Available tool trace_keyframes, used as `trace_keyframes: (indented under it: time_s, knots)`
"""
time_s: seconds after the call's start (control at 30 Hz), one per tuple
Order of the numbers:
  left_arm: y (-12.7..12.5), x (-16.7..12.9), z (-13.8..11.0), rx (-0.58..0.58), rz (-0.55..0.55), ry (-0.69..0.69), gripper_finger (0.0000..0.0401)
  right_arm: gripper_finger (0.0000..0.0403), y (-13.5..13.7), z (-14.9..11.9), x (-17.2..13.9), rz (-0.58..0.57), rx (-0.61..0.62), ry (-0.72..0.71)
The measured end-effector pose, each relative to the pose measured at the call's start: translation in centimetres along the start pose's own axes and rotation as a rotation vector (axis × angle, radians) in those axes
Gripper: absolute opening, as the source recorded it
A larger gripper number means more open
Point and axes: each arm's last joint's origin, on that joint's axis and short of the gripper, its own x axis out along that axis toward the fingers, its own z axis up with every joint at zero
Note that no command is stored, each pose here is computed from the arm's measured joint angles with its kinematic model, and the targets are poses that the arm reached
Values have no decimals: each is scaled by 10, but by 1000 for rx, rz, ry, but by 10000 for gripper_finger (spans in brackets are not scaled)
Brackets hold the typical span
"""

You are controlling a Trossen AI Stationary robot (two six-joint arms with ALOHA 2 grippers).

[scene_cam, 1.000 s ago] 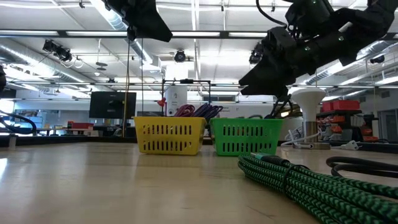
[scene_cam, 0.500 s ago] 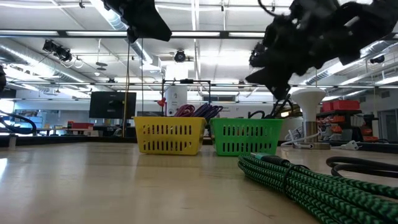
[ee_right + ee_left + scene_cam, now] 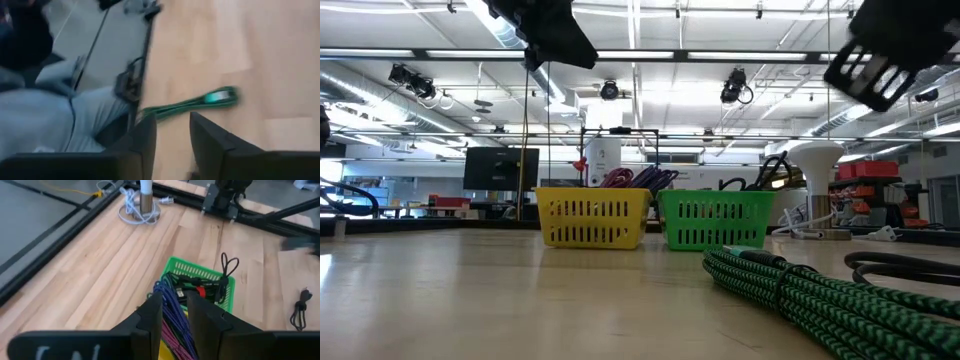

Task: Pick & Place USB Port
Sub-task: Put the black charger cable into the green basket

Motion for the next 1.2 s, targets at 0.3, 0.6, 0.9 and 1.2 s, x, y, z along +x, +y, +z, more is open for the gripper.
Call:
trace_keyframes:
  time_s: [0.3, 0.6, 0.9, 1.2]
  knots:
    - [-3, 4, -2, -37, -8, 15, 96, 86, 20, -28, 45, -151, -11, 384]
    - [-12, 5, -7, -12, -32, 38, 96, 119, 9, -28, 48, -273, 5, 458]
    - [-19, 3, -9, 3, -55, 40, 96, 155, 7, -27, 51, -291, -4, 428]
    - [-22, 2, -10, 11, -67, 41, 96, 162, 0, -40, 69, -296, 25, 460]
